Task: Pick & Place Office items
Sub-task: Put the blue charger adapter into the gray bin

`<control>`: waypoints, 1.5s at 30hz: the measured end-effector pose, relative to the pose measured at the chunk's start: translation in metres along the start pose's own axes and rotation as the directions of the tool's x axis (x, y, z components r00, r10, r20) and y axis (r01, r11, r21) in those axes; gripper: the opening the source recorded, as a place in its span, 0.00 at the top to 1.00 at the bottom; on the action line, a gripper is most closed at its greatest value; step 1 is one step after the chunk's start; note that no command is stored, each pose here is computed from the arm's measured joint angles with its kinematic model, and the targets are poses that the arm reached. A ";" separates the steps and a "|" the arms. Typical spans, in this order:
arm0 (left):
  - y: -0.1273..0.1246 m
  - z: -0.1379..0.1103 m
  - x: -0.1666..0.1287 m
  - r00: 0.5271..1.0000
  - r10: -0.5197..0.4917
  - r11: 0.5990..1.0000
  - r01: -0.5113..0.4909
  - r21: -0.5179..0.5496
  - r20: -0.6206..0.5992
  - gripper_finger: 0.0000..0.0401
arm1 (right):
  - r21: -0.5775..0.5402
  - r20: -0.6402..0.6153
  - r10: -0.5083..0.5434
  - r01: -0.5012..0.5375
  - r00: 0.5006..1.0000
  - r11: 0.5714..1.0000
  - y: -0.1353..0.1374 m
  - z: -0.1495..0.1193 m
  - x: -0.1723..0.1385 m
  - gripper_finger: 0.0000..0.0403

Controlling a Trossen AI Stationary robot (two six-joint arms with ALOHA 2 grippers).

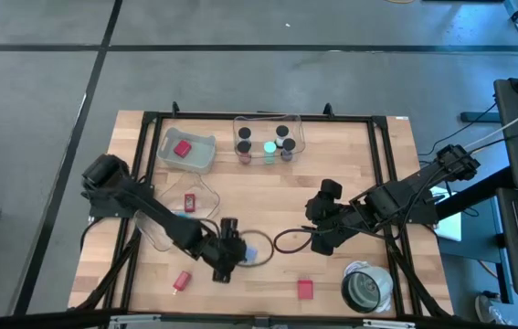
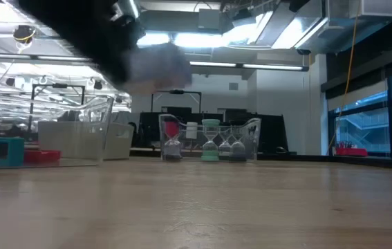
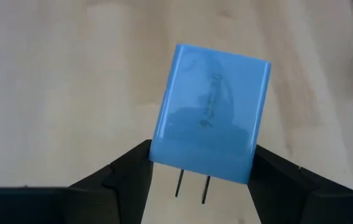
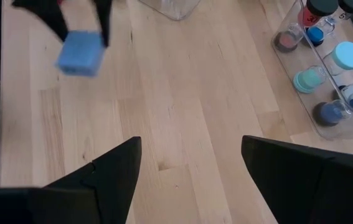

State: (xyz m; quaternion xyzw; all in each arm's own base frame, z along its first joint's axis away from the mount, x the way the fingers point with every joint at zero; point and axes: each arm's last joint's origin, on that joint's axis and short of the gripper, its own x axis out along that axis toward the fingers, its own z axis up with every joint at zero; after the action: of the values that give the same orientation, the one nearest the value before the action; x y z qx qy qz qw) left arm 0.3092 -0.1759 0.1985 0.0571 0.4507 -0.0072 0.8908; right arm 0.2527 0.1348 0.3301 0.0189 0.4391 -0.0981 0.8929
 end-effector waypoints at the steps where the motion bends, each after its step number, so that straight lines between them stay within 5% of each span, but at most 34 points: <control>1: 0.005 0.003 -0.006 1.000 0.019 0.999 -0.019 -0.032 0.008 0.44 | 0.001 0.001 0.000 0.000 1.000 1.000 0.000 0.000 0.000 0.31; 6: 0.035 0.014 -0.045 0.984 0.158 0.976 -0.144 -0.166 0.079 0.44 | 0.001 0.001 0.000 0.000 1.000 1.000 0.000 0.000 0.000 0.31; 11: 0.072 0.012 -0.082 0.936 0.345 0.908 -0.312 -0.279 0.075 0.45 | 0.001 0.001 0.000 0.000 1.000 1.000 0.000 0.000 0.000 0.31; 22: 0.152 -0.020 -0.105 0.781 0.558 0.670 -0.624 -0.402 -0.281 0.43 | 0.001 0.001 0.000 0.000 1.000 1.000 0.000 0.000 0.000 0.31; 26: 0.179 -0.037 -0.095 0.716 0.574 0.561 -0.697 -0.446 -0.397 0.44 | 0.000 0.001 0.000 0.000 1.000 1.000 0.000 0.000 0.000 0.31; 37: 0.238 -0.101 -0.067 0.581 0.465 0.364 -0.814 -0.453 -0.669 0.44 | -0.024 0.001 0.000 0.000 1.000 1.000 0.000 0.000 0.000 0.31; 45: 0.263 -0.127 -0.051 0.640 0.396 0.333 -0.769 -0.546 -0.659 0.44 | -0.030 0.019 -0.026 0.027 0.999 0.999 -0.001 0.001 0.000 0.31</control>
State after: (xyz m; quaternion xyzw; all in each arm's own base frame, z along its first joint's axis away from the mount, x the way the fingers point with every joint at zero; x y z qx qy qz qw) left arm 0.1941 0.0968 0.1896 -0.1831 0.5246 0.5352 0.6363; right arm 0.2530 0.1338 0.3306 -0.0012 0.4325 -0.1034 0.8957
